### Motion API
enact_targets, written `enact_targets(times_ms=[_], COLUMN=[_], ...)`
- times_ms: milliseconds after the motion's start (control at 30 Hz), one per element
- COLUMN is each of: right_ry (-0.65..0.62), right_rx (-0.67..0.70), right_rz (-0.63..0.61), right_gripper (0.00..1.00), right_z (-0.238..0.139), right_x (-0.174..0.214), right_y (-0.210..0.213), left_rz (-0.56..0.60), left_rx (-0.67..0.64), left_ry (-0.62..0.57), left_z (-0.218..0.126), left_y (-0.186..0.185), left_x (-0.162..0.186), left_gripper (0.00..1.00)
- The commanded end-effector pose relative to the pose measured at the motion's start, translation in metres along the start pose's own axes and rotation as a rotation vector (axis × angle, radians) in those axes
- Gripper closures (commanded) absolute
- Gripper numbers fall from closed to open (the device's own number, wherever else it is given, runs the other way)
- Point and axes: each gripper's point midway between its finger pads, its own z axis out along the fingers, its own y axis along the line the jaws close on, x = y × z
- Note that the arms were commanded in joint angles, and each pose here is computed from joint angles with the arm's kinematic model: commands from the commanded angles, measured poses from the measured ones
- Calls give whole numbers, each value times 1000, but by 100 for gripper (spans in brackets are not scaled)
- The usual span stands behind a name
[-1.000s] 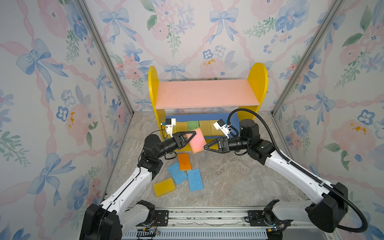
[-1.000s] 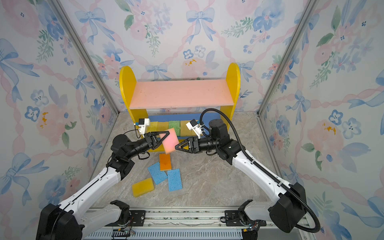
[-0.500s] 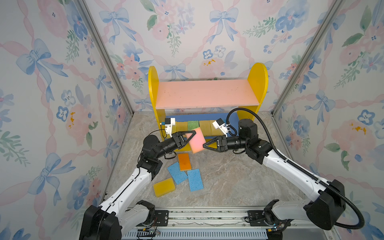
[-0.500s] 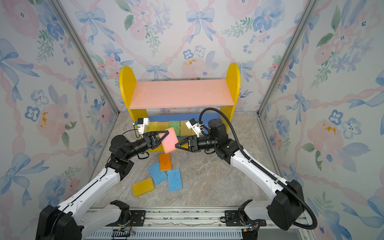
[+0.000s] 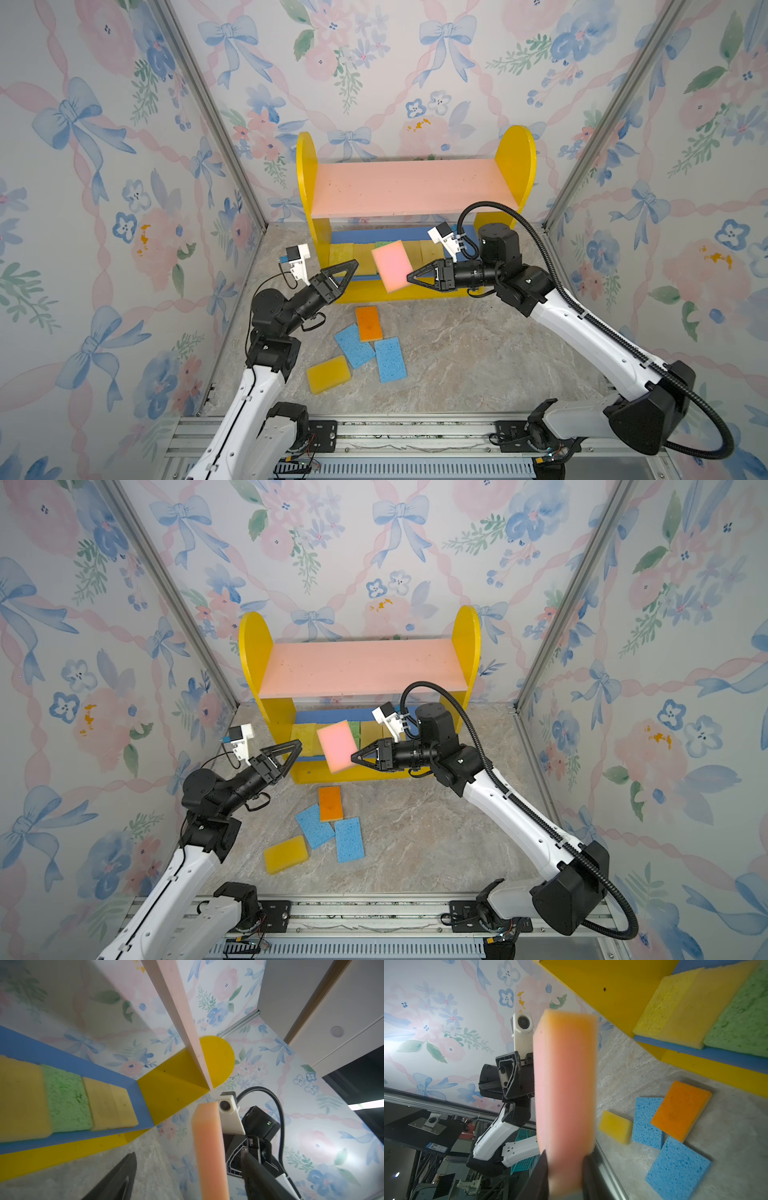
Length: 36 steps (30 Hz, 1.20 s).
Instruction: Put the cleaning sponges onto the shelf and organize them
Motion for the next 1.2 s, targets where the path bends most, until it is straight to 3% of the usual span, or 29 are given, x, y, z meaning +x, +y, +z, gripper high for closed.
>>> enact_targets(times_ms=[0,167,333,533,833,867,933,1000,1067,1167], right_ry=[-25,-91,-136,-157,-275,-276,-275,-270,-270,-274], right_rx=[60,100,123,135,57,50,46,50,66,128], right_rz=[-36,-16,9,3,108,115,124,129,125,106], right_gripper=[72,71,72,72,72,70,52,40,31,25], right_z=[4,20,53,93,129,132,139,143,143,136], right_x=[-23,-73,-112,-142,-176,-176,-176,-175,-173,-171], right_y=[1,8,8,12,-6,-7,-10,-13,-16,-22], left_rz=[121,90,108,151,151,156,160,159,158,156], left_rx=[-255,-315,-319,-319,-302,-304,-306,-304,-301,-294], left_ry=[-49,-2,43,101,168,175,184,190,191,192], left_z=[-24,-31,-32,-31,-33,-33,-34,-34,-33,-32], left_y=[42,72,79,77,82,82,83,82,81,79], left_x=[1,23,33,39,55,56,58,59,58,58], left_gripper=[16,15,14,14,13,13,13,12,12,12])
